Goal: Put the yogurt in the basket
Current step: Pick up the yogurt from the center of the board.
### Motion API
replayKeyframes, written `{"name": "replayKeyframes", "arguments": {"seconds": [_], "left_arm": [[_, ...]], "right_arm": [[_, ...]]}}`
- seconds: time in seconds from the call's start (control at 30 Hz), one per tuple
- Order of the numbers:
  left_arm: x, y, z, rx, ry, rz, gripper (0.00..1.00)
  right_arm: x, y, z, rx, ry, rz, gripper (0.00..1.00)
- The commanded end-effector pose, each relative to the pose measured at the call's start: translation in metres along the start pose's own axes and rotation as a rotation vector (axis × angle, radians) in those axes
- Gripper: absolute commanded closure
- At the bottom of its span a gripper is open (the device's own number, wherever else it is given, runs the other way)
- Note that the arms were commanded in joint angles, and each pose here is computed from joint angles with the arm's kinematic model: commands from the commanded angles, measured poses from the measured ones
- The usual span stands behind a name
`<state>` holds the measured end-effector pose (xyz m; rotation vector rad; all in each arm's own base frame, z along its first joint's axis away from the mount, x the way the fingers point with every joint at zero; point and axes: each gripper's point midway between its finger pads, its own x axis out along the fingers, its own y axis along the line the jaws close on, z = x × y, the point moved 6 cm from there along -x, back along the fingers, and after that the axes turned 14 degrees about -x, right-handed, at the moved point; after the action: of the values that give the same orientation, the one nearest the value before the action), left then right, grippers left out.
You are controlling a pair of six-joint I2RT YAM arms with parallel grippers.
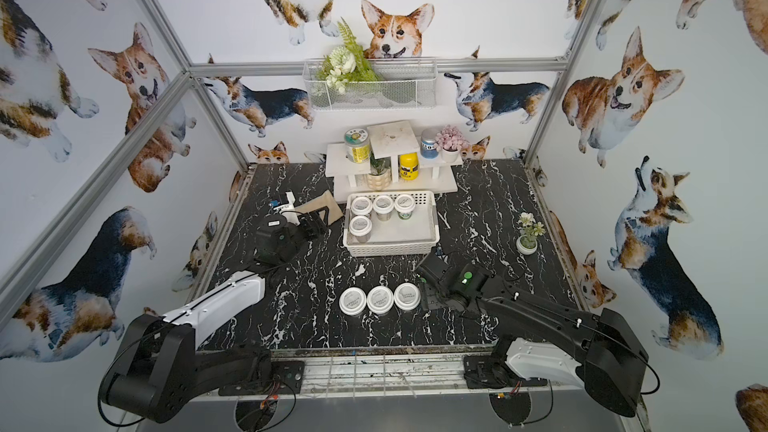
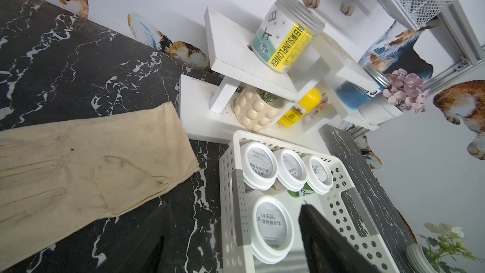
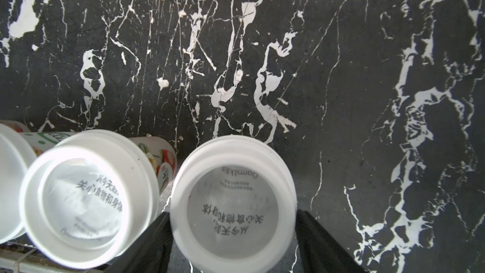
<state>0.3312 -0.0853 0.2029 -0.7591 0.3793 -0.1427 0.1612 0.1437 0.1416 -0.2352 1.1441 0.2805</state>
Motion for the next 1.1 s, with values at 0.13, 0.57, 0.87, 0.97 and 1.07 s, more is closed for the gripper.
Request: {"name": "replayKeyframes", "arguments": {"seconds": [0.13, 0.57, 0.87, 0.97, 1.07], "left_arm": [[0.000, -0.004, 0.004, 0.003, -0.013, -0.020, 0.19], [0.000, -0.003, 0.003, 0.004, -0.011, -0.017, 0.19], [0.000, -0.004, 0.003, 0.004, -0.010, -0.018, 0.19], [0.000, -0.004, 0.004, 0.004, -0.011, -0.017, 0.19], [0.000, -0.004, 0.004, 0.003, -0.011, -0.019, 0.19]], "right_arm": [[-0.008, -0.003, 0.007, -0.003, -0.021, -0.034, 0.19], [-0.001, -0.003, 0.008, -0.019, 0.014, -0.056, 0.24], [-0.010, -0.003, 0.015, -0.023, 0.003, -0.060, 0.28], [-0.015, -0.003, 0.019, -0.023, -0.003, -0.063, 0.30], [-0.019, -0.004, 0.022, -0.025, -0.008, -0.065, 0.31]]}}
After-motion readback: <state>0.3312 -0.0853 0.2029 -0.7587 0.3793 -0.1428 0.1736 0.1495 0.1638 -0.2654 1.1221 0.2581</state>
